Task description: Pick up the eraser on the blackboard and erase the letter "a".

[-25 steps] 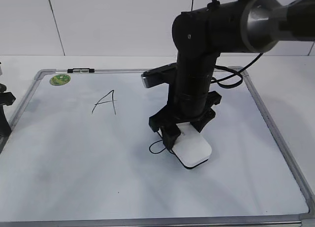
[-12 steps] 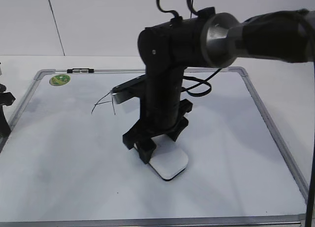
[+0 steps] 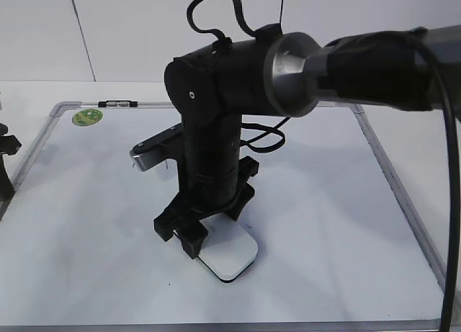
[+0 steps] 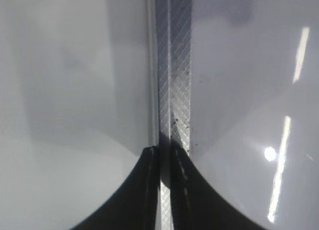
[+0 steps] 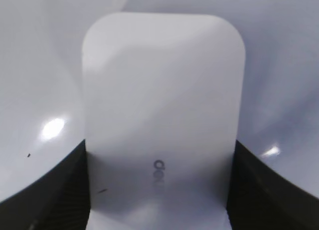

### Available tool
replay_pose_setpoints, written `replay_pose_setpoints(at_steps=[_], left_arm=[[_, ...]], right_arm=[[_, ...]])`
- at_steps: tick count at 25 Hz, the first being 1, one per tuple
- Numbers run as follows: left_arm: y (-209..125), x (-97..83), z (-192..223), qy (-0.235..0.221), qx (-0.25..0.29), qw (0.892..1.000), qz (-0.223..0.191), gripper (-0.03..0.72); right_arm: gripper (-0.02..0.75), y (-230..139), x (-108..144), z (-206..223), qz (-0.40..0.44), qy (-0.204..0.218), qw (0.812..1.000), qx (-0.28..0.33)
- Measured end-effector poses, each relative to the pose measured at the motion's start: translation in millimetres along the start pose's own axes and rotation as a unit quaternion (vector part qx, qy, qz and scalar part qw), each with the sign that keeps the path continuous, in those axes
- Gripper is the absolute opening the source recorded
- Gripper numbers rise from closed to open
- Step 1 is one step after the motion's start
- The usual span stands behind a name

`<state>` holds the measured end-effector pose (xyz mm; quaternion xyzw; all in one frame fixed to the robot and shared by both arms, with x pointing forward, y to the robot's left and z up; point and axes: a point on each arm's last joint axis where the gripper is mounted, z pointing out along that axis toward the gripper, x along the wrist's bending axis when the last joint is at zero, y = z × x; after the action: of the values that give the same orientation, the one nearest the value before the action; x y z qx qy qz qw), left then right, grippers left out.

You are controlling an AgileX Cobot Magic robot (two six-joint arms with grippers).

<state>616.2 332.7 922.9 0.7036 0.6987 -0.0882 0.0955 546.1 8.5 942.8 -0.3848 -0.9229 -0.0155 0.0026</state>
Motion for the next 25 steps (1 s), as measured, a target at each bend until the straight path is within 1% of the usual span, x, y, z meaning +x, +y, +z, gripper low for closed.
replay_pose_setpoints(at_steps=[2,7,11,14,19,22,25], left_arm=[[0,0.0,0,0.000,0.000,1.000,0.000,0.017],[0,0.0,0,0.000,0.000,1.000,0.000,0.017],[0,0.1,0,0.001,0.000,1.000,-0.001,0.017],[0,0.4,0,0.002,0.001,1.000,-0.002,0.017],[0,0.6,0,0.003,0.001,1.000,-0.003,0.017],[0,0.8,0,0.004,0.002,1.000,-0.003,0.017],[0,0.8,0,0.004,0.002,1.000,-0.003,0.017]], right_arm=[[0.529,0,-7,0,0.014,0.003,1.000,0.000],[0.529,-2,-46,-2,0.062,-0.001,0.998,-0.001],[0.529,-4,-66,-4,0.076,-0.029,0.997,0.003],[0.529,-5,-74,-6,0.085,-0.042,0.995,0.005],[0.529,-4,-67,-4,0.076,-0.021,0.997,0.007],[0.529,-1,-44,-4,0.051,-0.009,0.999,0.007],[0.529,1,-12,-3,0.016,0.007,1.000,0.008]])
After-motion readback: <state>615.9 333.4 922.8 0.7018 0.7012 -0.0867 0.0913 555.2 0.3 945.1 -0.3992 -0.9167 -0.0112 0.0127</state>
